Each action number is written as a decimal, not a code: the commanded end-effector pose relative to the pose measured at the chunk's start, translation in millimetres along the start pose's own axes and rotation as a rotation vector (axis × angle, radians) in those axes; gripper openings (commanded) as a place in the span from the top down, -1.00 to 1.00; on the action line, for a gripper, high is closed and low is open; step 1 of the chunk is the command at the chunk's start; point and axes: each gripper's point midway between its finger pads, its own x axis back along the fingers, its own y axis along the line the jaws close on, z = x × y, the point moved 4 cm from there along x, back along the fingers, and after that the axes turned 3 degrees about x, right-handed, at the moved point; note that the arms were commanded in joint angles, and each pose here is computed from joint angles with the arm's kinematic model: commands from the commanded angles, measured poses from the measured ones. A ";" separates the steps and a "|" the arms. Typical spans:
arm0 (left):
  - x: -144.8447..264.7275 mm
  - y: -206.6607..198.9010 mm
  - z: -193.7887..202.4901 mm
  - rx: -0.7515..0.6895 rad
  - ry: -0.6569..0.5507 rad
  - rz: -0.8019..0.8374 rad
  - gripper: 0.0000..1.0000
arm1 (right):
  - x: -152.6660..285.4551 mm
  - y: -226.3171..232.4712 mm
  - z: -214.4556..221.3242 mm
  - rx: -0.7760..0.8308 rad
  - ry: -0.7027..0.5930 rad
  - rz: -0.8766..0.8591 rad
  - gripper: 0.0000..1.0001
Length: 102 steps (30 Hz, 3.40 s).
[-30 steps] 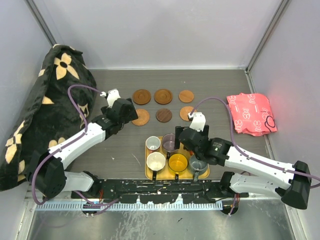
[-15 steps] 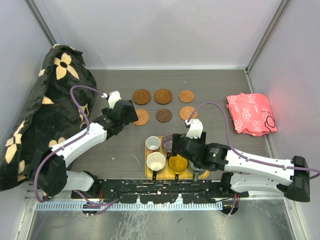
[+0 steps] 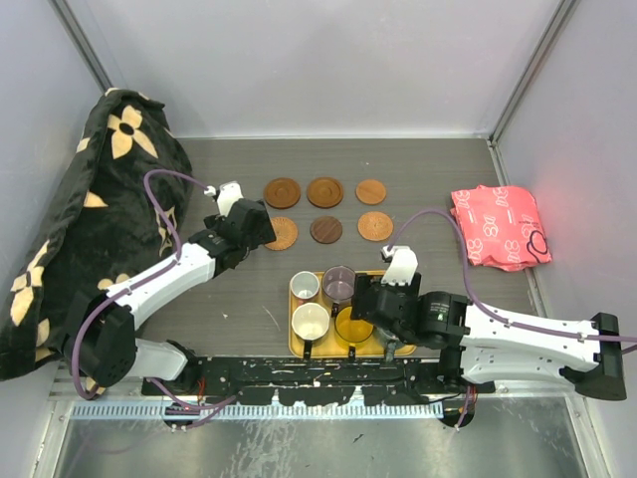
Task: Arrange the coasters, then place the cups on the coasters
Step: Pick up the cup from the tray.
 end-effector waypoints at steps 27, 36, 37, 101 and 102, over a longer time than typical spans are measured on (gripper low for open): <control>-7.1 -4.5 -3.8 0.014 -0.016 0.003 -0.96 | 17.8 -18.3 11.0 -0.065 0.044 0.019 -0.46; -7.6 -4.0 -3.2 0.013 -0.013 0.002 -0.96 | 17.9 -25.9 12.3 -0.079 0.033 0.036 -0.36; -7.7 -4.0 -3.0 0.015 -0.013 0.002 -0.97 | 17.6 -26.1 11.3 -0.079 0.028 0.040 -0.36; -12.1 -3.5 1.0 0.014 0.012 -0.005 -0.96 | 43.4 -7.9 38.6 0.056 0.332 -0.050 -0.16; -12.4 -2.8 1.0 0.015 0.012 -0.008 -0.96 | 44.7 -9.7 39.4 0.055 0.340 -0.044 -0.15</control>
